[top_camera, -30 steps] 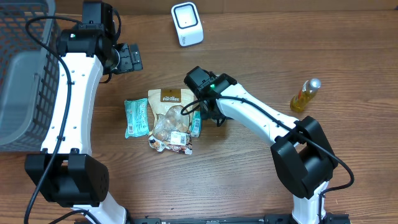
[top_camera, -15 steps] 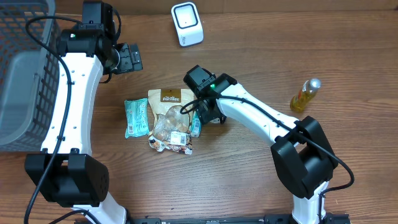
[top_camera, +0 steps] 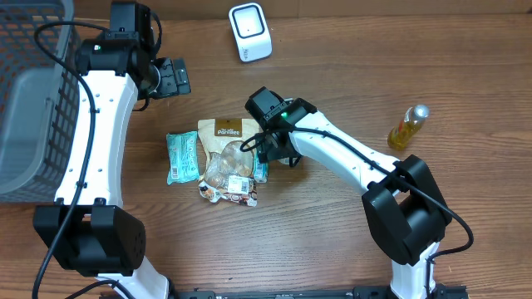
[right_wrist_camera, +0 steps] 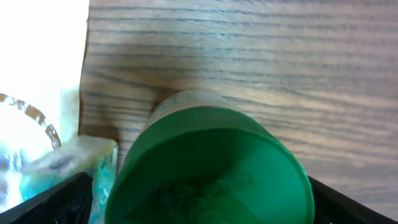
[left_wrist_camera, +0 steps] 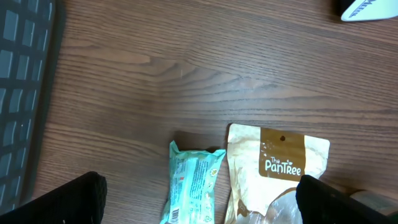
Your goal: Scan the item barcode
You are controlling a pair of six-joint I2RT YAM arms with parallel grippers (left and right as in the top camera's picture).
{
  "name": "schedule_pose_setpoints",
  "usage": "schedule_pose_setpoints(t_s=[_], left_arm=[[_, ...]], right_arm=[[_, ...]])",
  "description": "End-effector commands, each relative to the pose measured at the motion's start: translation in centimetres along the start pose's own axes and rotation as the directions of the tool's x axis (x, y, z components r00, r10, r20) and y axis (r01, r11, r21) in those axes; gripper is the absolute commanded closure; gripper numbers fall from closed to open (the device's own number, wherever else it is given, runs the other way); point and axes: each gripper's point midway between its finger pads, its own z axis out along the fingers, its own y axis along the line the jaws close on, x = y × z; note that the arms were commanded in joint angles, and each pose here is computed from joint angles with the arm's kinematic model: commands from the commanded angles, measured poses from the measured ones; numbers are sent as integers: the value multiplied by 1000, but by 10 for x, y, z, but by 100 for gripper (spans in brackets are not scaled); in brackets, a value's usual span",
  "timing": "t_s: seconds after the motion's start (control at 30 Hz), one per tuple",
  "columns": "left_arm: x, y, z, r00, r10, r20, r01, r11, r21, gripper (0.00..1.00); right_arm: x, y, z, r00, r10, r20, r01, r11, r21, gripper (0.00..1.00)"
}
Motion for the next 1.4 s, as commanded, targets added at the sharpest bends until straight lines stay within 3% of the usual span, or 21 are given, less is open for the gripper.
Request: schedule_pose_setpoints(t_s=[0.0, 0.1, 0.27, 0.57, 0.83, 1.03, 1.27, 1.37], left_arm=[[-3, -3, -6, 1000, 1, 18, -1, 1000, 9, 0], [-3, -3, -6, 1000, 1, 18, -1, 1000, 9, 0], [-3, -3, -6, 1000, 1, 18, -1, 1000, 9, 0], [-3, -3, -6, 1000, 1, 18, -1, 1000, 9, 0], [-3, -3, -6, 1000, 1, 18, -1, 1000, 9, 1], [-3, -3, -6, 1000, 1, 18, -1, 1000, 9, 1], [-3, -3, -6, 1000, 1, 18, -1, 1000, 9, 0], [-3, -3, -6, 1000, 1, 18, -1, 1000, 9, 0]], right_arm=[[5, -1, 1, 977, 215, -13, -215, 977, 9, 0], [9, -4, 1, 958, 285, -25, -284, 958, 24, 0], [6, -2, 1, 958, 285, -17, -285, 958, 16, 0], [5, -2, 1, 958, 286, -14, -286, 958, 14, 28], [5, -3, 1, 975, 222, -13, -222, 975, 16, 44], [0, -12, 0, 982, 184, 27, -186, 980, 64, 45], [-7, -23, -1, 998, -10, 54, 3, 992, 129, 45], [-8, -23, -1, 997, -62, 51, 55, 990, 132, 40]])
